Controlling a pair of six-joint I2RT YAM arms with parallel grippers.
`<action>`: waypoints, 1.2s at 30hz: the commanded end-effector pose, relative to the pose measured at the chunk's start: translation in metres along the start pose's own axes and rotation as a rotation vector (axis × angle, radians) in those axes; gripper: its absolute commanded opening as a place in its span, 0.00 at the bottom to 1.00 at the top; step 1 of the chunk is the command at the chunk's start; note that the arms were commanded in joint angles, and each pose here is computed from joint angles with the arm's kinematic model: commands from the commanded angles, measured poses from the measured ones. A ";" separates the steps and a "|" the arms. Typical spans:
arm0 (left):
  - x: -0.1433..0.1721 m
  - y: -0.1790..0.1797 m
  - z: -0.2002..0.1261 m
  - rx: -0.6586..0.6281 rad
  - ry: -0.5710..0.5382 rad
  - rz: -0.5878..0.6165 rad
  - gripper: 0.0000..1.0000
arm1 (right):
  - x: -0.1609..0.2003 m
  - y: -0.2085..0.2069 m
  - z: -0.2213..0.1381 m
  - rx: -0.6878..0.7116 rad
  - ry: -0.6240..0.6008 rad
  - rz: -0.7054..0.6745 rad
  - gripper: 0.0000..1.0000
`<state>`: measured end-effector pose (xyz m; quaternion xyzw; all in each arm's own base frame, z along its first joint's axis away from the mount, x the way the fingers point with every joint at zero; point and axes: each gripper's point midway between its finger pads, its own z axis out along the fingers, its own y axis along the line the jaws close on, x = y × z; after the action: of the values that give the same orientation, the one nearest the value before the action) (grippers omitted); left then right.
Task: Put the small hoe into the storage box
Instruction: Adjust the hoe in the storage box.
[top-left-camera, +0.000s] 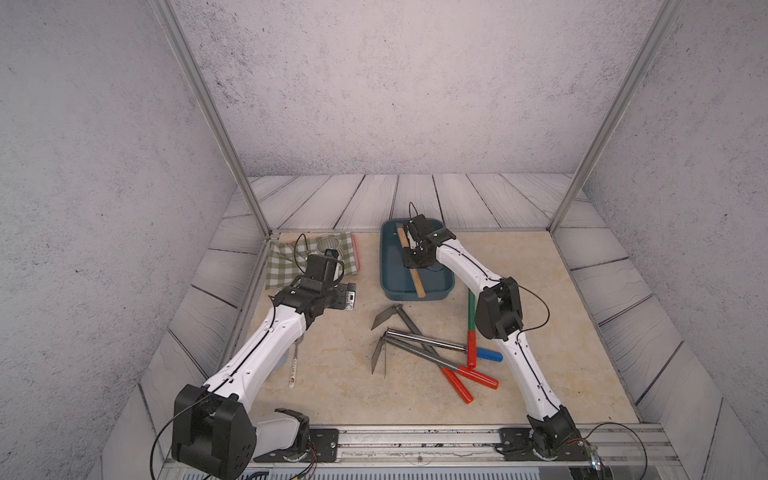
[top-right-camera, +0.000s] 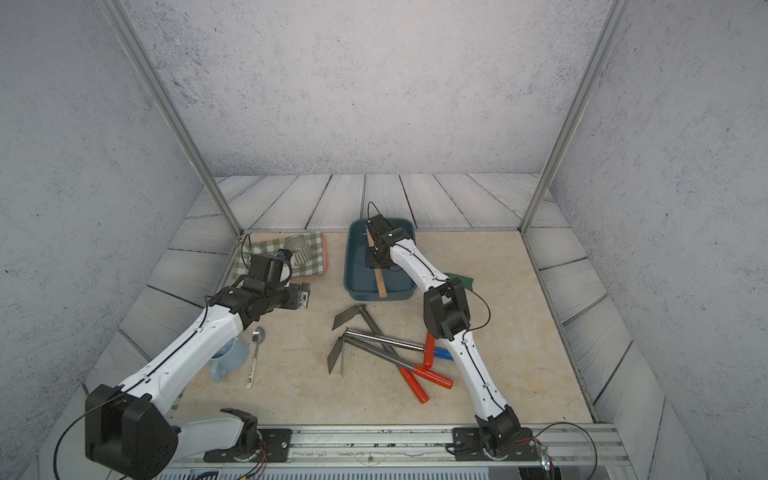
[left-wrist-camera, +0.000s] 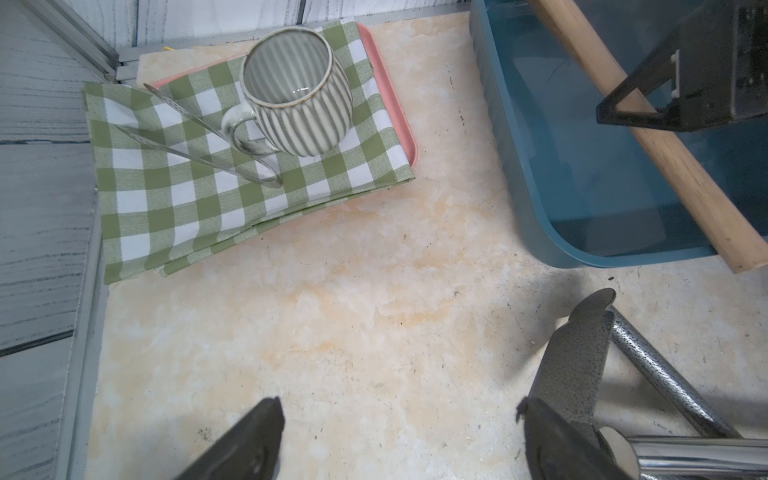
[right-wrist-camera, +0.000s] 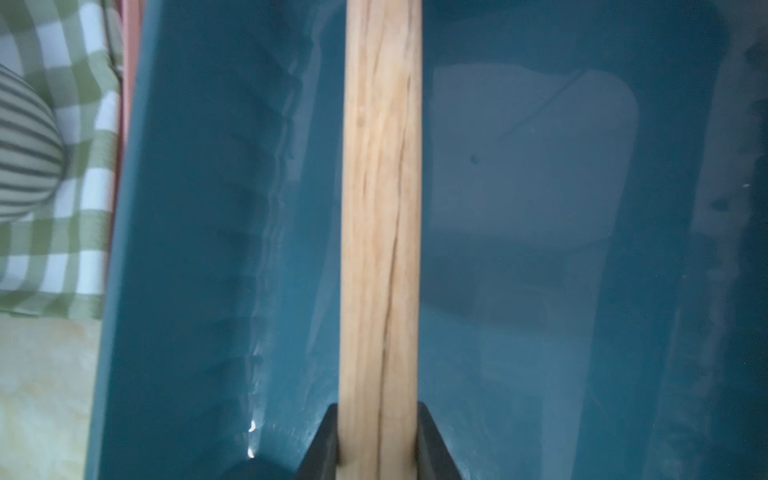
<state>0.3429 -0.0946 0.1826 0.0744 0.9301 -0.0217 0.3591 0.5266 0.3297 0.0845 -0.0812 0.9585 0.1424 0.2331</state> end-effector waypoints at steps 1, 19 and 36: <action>0.008 -0.003 0.003 0.001 0.026 0.019 0.92 | -0.025 0.012 -0.002 -0.044 -0.103 0.019 0.07; 0.008 -0.004 0.004 0.004 0.031 0.025 0.92 | 0.001 -0.006 -0.026 0.045 0.027 -0.450 0.05; 0.012 -0.004 0.007 -0.006 0.048 0.037 0.92 | -0.019 -0.048 -0.001 0.281 -0.046 -0.565 0.58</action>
<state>0.3430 -0.0976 0.1769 0.0808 0.9326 -0.0197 0.3512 0.5394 0.2941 0.0690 -0.3266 0.9071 -0.0345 0.2634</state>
